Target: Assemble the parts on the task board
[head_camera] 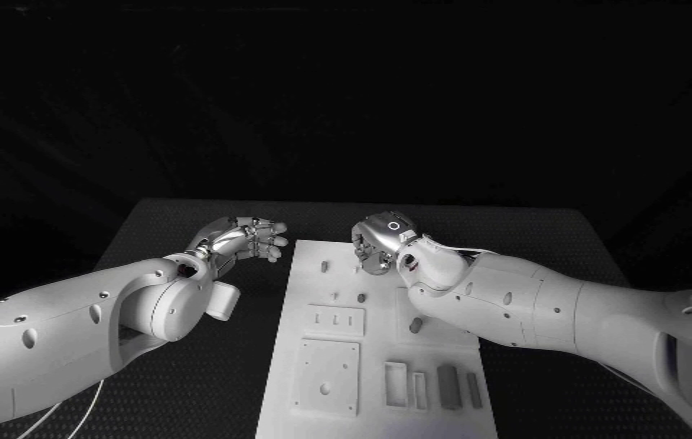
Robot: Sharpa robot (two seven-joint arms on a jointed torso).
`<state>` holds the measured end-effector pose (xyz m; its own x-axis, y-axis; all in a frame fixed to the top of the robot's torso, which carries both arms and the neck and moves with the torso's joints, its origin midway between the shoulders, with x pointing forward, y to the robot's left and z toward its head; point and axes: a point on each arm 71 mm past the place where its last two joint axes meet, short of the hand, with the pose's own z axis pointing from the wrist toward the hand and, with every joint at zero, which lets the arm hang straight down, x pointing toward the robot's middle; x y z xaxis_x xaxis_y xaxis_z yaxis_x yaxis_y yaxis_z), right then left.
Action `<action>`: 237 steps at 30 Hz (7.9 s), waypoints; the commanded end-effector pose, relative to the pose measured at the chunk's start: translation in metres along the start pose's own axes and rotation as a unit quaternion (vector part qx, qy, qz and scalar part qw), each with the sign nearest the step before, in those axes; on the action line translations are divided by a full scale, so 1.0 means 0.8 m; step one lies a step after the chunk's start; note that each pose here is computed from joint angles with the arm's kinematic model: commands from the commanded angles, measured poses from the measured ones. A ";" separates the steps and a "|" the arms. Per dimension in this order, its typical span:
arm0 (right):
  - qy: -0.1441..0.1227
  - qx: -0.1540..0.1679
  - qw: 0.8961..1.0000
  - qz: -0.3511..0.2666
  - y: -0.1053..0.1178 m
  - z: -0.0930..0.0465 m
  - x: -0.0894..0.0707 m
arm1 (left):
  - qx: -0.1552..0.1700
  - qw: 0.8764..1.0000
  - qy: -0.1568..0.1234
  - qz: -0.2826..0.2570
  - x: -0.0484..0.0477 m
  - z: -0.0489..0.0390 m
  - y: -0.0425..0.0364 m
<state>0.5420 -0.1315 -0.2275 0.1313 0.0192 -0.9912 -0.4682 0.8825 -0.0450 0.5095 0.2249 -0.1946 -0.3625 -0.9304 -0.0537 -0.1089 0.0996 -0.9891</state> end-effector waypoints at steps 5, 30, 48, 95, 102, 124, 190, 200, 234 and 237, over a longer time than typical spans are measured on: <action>0.007 -0.002 1.000 -0.010 0.000 0.000 0.000 | 0.004 1.000 0.008 -0.004 0.004 0.002 -0.0019; 0.027 0.002 0.999 -0.018 -0.003 0.000 0.004 | 0.003 1.000 0.007 -0.004 0.002 0.003 -0.0012; 0.028 0.002 0.999 -0.022 -0.003 -0.001 0.003 | 0.002 1.000 0.005 -0.003 0.000 0.003 -0.0008; 0.010 0.064 0.994 0.083 -0.122 -0.049 -0.075 | 0.002 1.000 0.002 -0.006 -0.008 0.000 -0.0002; 0.061 0.078 0.991 0.086 -0.141 -0.048 -0.061 | 0.002 1.000 0.005 -0.007 -0.007 0.000 -0.0001; 0.101 0.084 0.987 0.097 -0.138 -0.052 -0.023 | 0.000 1.000 0.007 -0.006 -0.007 0.002 0.0009; 0.199 0.088 0.972 0.083 -0.134 -0.061 0.021 | -0.002 1.000 0.008 -0.004 -0.008 0.002 0.0013; 0.208 0.081 0.972 0.067 -0.132 -0.063 0.024 | -0.003 1.000 0.007 -0.004 -0.008 0.002 0.0014; 0.079 0.062 0.995 -0.013 -0.100 -0.051 -0.019 | -0.001 1.000 0.000 -0.002 -0.010 0.000 0.0009; 0.063 0.054 0.996 -0.015 -0.092 -0.050 -0.028 | -0.001 1.000 0.001 -0.003 -0.010 -0.001 0.0008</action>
<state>0.5398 -0.2178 -0.2112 -0.0192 -0.0371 -0.9991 -0.3729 0.9275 -0.0273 0.5120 0.2339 -0.1962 -0.3596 -0.9318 -0.0493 -0.1224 0.0995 -0.9875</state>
